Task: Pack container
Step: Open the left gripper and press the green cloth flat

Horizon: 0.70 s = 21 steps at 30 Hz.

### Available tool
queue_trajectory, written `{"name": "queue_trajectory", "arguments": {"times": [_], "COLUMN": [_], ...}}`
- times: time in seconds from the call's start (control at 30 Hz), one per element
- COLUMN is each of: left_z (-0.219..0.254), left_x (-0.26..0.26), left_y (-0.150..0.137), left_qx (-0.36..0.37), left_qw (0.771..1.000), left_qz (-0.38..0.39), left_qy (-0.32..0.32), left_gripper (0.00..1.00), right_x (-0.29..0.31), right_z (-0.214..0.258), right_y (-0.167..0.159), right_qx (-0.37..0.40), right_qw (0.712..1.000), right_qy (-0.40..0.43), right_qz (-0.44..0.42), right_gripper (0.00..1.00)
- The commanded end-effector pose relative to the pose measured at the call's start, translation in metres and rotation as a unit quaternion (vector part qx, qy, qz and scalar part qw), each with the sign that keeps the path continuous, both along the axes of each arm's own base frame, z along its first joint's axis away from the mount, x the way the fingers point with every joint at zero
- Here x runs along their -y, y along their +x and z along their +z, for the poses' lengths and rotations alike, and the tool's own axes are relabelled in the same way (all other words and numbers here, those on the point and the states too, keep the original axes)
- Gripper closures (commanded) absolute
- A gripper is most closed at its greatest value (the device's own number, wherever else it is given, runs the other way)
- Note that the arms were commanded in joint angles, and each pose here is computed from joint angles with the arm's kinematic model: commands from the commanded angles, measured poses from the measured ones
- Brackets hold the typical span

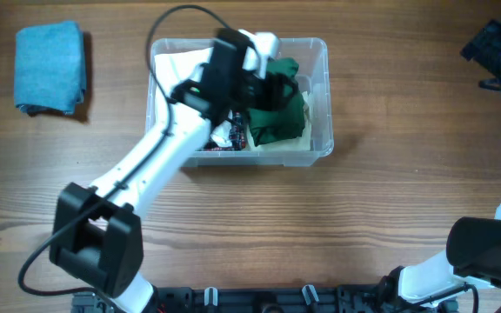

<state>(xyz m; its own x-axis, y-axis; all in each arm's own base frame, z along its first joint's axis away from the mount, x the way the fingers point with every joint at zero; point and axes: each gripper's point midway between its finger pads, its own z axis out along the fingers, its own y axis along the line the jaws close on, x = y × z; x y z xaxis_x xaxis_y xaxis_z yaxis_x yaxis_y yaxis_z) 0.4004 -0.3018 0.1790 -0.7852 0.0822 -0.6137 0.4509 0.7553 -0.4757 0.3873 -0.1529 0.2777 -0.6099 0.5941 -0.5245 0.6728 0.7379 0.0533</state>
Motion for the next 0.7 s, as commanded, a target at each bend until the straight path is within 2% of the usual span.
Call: {"name": "queue_trajectory", "arguments": {"times": [0.0, 0.3, 0.37, 0.67], "left_z": [-0.006, -0.046, -0.061, -0.111], "left_x": [-0.022, -0.022, -0.015, -0.004], "left_y": [0.020, 0.024, 0.020, 0.008], "left_qx": [0.100, 0.076, 0.056, -0.002], "left_qw": [0.982, 0.978, 0.981, 0.984], "left_qz": [0.066, 0.070, 0.049, 0.011], "left_qy": [0.145, 0.184, 0.178, 0.180], "left_gripper": [0.62, 0.92, 0.95, 0.96], "right_x": [-0.001, -0.001, -0.001, -0.001], "right_z": [-0.004, -0.004, -0.004, -0.004], "right_y": [0.003, 0.003, 0.003, 0.003], "right_qx": [0.000, 0.000, 0.000, 0.000], "right_qw": [1.000, 1.000, 1.000, 1.000], "right_qy": [0.008, 0.008, 0.007, 0.007], "right_qz": [-0.004, -0.004, -0.003, -0.003], "right_gripper": [0.00, 0.00, 0.00, 0.00]}}
